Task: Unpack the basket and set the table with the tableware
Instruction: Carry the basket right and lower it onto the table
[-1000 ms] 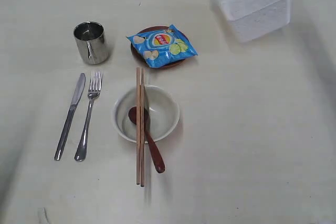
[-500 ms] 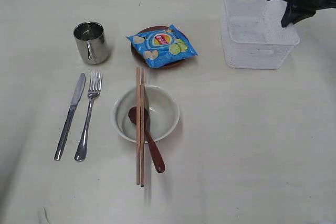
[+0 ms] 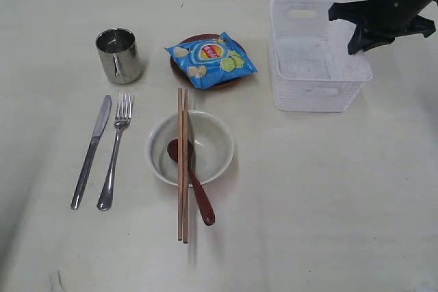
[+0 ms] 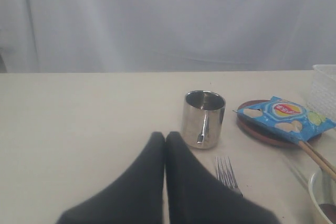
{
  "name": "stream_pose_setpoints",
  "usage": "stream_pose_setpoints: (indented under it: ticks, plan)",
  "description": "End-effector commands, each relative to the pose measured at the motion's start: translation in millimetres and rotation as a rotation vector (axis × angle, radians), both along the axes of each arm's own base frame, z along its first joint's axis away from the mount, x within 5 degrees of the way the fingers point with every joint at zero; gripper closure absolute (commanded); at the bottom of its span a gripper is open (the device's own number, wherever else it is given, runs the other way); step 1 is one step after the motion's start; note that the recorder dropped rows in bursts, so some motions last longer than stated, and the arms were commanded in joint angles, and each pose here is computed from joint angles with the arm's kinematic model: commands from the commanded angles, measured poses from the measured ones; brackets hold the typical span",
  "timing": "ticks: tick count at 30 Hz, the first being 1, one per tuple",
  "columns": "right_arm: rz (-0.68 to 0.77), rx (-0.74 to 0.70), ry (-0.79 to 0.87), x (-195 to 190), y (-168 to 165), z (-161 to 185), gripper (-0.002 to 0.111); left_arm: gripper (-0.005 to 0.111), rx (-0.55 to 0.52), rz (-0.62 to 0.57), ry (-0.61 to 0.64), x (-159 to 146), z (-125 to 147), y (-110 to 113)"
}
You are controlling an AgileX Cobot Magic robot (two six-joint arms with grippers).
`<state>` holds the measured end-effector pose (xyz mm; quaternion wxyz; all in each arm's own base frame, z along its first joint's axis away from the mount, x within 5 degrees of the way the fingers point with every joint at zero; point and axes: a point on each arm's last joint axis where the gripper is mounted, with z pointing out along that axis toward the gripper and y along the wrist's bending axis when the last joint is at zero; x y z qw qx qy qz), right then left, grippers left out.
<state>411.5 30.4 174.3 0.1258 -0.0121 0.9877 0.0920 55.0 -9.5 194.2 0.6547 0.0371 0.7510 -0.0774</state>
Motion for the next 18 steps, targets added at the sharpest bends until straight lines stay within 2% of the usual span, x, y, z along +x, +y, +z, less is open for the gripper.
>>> stream_pose_setpoints:
  ticks: [1,6,16,18]
  plan:
    - [0.012,-0.016,-0.011,-1.3,4.5,-1.6,0.109,0.107,-0.002,-0.001,-0.007,-0.1,-0.2,0.0]
    - [-0.011,-0.064,0.003,-2.4,-0.3,-1.8,0.109,0.107,-0.002,-0.001,-0.007,-0.1,-0.2,0.0]
    - [-0.053,-0.041,0.039,-4.9,0.8,-2.2,0.108,0.107,-0.002,-0.001,-0.007,-0.1,-0.2,0.0]
    - [-0.055,-0.038,0.042,-5.5,1.0,-1.5,0.100,0.107,-0.002,-0.001,-0.007,-0.1,-0.2,0.0]
